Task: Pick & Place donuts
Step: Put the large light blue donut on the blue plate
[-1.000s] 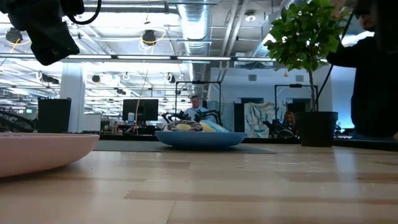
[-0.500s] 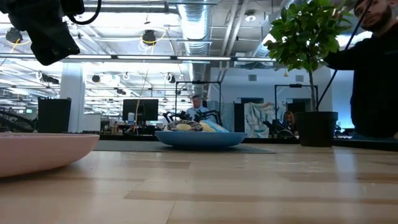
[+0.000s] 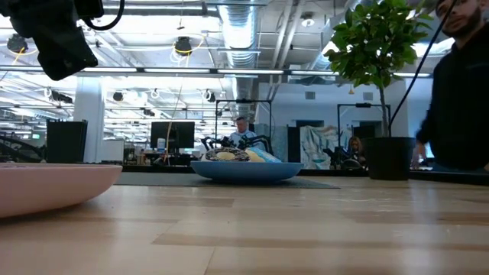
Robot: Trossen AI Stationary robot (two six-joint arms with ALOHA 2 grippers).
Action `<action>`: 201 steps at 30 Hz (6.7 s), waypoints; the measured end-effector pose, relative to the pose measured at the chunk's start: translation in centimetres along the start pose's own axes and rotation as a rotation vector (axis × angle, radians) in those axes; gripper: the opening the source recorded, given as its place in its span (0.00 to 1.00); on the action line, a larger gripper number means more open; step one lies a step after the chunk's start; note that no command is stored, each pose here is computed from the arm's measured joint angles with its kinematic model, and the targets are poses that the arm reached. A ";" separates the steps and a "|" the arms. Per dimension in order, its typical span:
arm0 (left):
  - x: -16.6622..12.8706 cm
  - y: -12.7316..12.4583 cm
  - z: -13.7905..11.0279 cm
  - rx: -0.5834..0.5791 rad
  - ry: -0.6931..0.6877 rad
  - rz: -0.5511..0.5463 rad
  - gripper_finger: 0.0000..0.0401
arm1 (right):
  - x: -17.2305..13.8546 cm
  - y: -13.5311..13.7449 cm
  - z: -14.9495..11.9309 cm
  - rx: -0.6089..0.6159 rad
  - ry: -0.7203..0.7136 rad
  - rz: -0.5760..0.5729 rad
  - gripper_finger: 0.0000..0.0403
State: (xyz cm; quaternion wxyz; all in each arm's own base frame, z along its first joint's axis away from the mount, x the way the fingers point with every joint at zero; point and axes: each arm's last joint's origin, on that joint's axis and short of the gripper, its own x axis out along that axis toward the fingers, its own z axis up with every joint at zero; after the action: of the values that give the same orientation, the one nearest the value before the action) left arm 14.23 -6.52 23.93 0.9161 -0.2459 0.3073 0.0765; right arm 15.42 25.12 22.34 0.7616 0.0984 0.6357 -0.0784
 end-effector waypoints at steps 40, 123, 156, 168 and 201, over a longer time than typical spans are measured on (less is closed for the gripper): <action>0.0 0.1 0.1 0.003 -0.033 0.031 0.00 | -0.5 -4.5 -6.1 0.234 0.022 -0.017 0.66; 0.0 0.1 0.1 0.000 -0.032 0.029 0.00 | 7.0 -3.5 -5.8 0.195 0.137 0.010 0.77; 0.0 0.0 0.1 0.001 -0.016 0.015 0.00 | 6.5 -3.9 -3.0 0.246 0.084 0.057 0.68; 0.0 0.0 0.0 0.001 -0.005 0.004 0.00 | 4.4 -5.3 -0.4 0.289 -0.066 0.109 0.68; 0.0 0.0 0.0 -0.005 -0.005 0.004 0.00 | 3.9 -6.5 -1.2 0.343 0.070 0.023 0.76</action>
State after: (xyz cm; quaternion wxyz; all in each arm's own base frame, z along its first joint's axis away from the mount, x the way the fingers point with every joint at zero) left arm 14.24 -6.51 23.94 0.9160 -0.2476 0.3054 0.0799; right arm 13.34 19.18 17.95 0.7119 0.2369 0.6380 -0.1734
